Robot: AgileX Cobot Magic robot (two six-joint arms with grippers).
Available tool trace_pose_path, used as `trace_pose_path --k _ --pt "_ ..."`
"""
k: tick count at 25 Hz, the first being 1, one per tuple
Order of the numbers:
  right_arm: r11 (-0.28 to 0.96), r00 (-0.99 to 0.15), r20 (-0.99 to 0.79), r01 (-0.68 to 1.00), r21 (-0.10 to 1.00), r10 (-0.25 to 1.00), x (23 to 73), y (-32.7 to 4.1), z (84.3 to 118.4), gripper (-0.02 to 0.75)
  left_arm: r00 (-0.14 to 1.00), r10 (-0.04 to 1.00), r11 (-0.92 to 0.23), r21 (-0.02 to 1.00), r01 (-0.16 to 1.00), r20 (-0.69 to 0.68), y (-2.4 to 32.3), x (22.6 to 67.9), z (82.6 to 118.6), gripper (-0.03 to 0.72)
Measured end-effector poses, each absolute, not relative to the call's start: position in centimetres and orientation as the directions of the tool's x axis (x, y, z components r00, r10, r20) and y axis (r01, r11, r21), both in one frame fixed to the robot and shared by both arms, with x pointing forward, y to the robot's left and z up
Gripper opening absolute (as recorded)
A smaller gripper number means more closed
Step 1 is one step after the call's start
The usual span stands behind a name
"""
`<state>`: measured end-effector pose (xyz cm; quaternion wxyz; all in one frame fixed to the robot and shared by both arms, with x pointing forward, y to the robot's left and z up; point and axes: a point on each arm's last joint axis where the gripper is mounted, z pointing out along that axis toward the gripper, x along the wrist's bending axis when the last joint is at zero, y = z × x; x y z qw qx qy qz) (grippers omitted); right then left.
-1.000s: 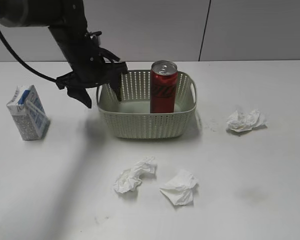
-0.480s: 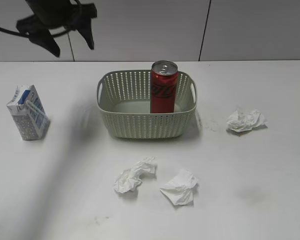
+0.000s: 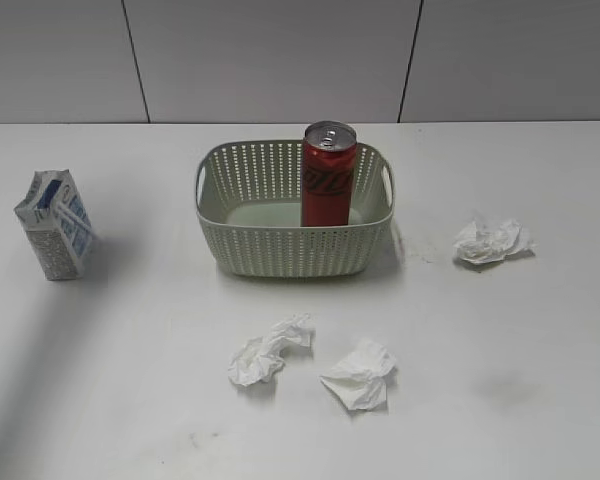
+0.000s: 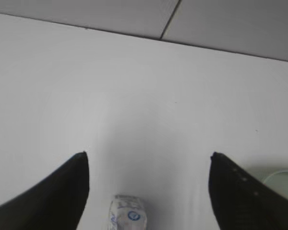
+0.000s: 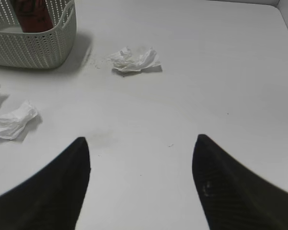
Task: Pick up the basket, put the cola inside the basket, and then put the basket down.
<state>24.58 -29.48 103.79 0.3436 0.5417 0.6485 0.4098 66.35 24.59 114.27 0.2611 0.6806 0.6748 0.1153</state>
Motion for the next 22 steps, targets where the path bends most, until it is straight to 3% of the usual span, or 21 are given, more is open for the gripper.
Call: trace_pose_path --k 5,9,14,18,22 --pt "0.078 -0.177 -0.003 0.421 0.904 0.984 24.6 -29.5 103.8 0.517 0.155 0.974 -0.034 0.567 0.823 -0.165 23.8 61.8 117.9 0.573" --pt "0.079 -0.176 -0.004 0.421 0.904 0.984 24.6 -29.5 103.8 0.517 0.195 0.973 -0.1 0.544 0.833 -0.12 23.8 57.9 117.8 0.573" --pt "0.062 -0.144 0.0 0.424 0.904 0.99 24.6 -29.7 103.8 0.529 0.213 0.975 -0.162 0.448 0.879 -0.064 24.8 52.4 115.1 0.573" --pt "0.051 -0.139 0.01 0.426 0.904 0.99 24.6 -29.7 103.8 0.596 0.212 0.976 -0.173 0.4 0.9 -0.055 25.7 47.3 113.1 0.573" --pt "0.049 -0.139 0.011 0.426 0.903 0.99 24.6 -29.7 103.8 0.614 0.211 0.976 -0.169 0.448 0.878 -0.046 26.6 42.4 111.9 0.573"
